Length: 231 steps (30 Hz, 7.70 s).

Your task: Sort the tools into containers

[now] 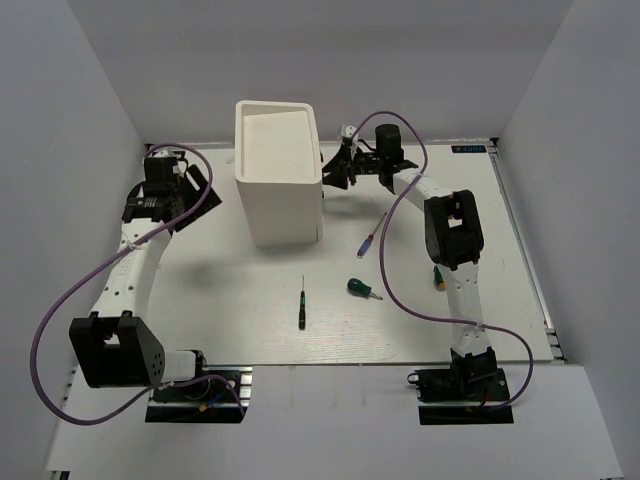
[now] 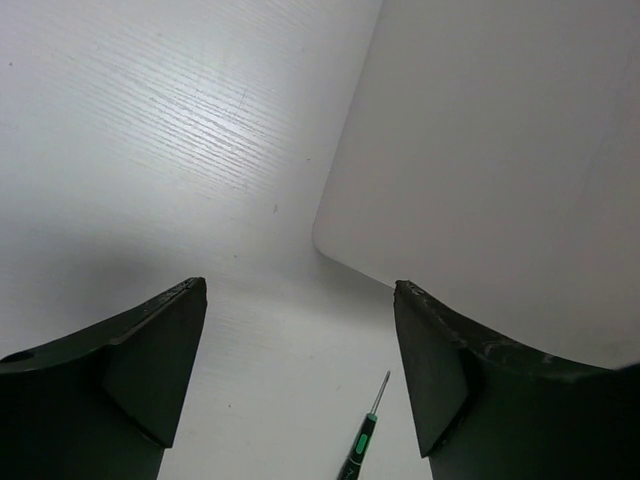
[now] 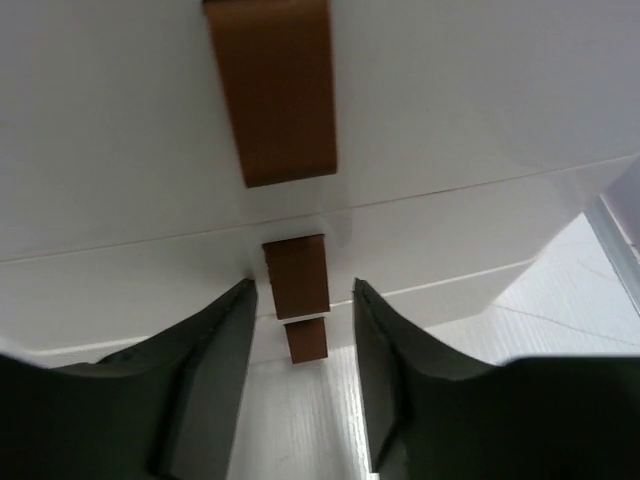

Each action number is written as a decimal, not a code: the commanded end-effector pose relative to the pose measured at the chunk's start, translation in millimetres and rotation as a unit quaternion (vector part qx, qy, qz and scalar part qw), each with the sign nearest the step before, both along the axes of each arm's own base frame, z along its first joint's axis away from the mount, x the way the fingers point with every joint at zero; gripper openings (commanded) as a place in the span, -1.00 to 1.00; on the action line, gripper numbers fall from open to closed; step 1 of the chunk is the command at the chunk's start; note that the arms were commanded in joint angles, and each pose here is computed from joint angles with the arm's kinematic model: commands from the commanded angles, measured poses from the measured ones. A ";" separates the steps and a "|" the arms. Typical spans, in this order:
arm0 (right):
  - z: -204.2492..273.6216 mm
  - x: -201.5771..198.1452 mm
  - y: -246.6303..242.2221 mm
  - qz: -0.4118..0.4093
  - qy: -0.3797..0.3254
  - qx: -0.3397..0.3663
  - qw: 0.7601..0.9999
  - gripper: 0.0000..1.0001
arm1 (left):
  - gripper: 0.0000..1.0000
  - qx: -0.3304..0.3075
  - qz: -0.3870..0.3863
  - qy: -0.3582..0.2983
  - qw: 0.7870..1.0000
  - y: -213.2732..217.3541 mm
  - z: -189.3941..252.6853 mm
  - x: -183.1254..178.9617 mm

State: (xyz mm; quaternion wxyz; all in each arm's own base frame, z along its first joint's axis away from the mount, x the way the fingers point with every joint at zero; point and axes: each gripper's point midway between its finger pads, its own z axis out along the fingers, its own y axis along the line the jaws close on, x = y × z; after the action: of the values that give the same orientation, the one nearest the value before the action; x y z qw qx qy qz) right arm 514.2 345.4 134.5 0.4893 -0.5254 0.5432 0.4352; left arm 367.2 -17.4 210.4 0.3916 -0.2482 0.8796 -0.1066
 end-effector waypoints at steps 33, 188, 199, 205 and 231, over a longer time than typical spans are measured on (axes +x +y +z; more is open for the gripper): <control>36.2 1.2 -113.8 -0.216 -0.010 -0.114 0.970 -0.32 | 0.39 -0.043 -0.146 -0.097 0.984 -50.9 21.2 -14.2; 128.0 -53.6 -121.5 -0.233 0.214 -0.008 0.948 -1.00 | 0.78 0.074 0.099 -0.079 0.989 -52.4 21.1 -124.3; 122.8 5.1 -37.2 -0.235 0.207 -0.025 0.949 -1.00 | 0.81 0.068 0.122 -0.069 0.988 -31.0 39.6 -78.1; 99.4 -1.0 -38.4 -0.250 0.211 -0.053 0.944 -0.32 | 0.81 0.057 0.136 -0.086 0.985 0.2 65.9 -42.7; 33.8 21.8 -128.7 -0.402 0.124 -0.216 0.881 -1.00 | -0.78 -0.153 -0.072 -0.039 0.985 -30.5 -9.6 77.5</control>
State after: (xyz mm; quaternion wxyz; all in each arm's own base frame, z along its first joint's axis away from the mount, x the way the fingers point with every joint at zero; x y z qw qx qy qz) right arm 526.9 227.5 212.7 0.4664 -0.2861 0.8174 0.1799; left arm 434.6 -36.1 176.8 0.3451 -0.2818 0.8642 -0.2336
